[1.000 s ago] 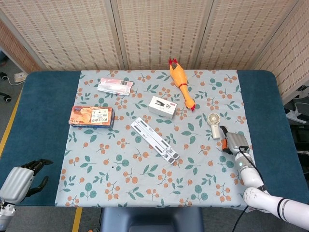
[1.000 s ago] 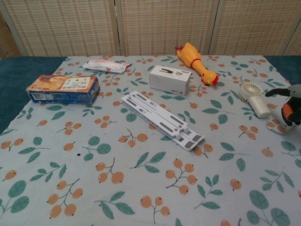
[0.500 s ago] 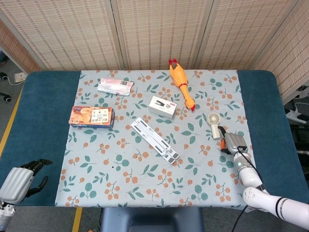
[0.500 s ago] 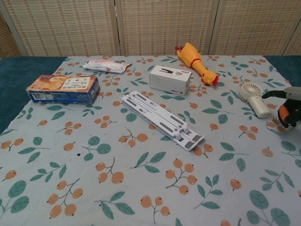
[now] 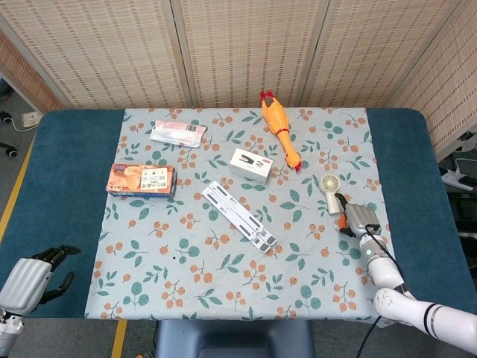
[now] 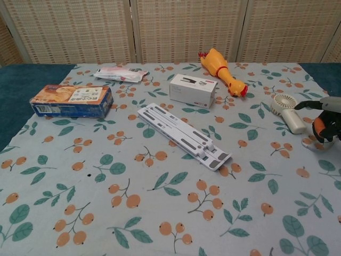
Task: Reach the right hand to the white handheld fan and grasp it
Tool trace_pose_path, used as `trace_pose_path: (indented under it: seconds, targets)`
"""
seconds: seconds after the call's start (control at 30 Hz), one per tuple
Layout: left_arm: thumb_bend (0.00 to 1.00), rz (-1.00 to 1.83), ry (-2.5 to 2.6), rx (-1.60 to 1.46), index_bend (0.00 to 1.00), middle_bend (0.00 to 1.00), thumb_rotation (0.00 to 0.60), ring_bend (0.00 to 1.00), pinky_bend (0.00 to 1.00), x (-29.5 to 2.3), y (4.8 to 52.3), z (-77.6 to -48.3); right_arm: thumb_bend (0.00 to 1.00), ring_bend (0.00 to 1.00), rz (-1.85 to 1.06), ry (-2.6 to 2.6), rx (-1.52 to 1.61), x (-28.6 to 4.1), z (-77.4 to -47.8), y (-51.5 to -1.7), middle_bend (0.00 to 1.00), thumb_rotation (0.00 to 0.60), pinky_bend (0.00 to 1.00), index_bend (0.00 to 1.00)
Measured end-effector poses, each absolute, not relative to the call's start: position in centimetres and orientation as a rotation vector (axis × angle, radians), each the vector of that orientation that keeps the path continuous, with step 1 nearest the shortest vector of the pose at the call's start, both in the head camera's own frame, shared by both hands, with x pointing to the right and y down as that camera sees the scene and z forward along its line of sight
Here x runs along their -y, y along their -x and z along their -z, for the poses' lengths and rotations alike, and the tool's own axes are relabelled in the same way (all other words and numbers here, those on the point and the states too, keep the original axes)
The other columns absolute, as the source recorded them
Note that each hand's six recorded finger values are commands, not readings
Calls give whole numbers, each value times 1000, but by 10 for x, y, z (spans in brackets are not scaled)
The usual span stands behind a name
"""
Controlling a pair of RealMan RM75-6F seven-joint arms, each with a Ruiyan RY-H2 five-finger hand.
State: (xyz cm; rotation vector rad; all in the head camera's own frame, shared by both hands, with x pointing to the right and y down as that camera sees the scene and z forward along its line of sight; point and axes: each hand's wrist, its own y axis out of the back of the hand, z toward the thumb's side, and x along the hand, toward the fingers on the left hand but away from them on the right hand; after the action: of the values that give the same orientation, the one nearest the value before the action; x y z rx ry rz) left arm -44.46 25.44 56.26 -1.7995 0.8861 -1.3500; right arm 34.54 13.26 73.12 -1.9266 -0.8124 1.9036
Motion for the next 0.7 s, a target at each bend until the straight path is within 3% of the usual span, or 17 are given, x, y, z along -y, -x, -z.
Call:
trace_pose_path:
  seconds: [0.7]
  targets:
    - [426, 1347, 1799, -888, 300, 334, 600, 382, 592, -254, 445, -562, 810, 573, -1903, 1943, 812, -131, -737, -342, 636, 600, 625, 19]
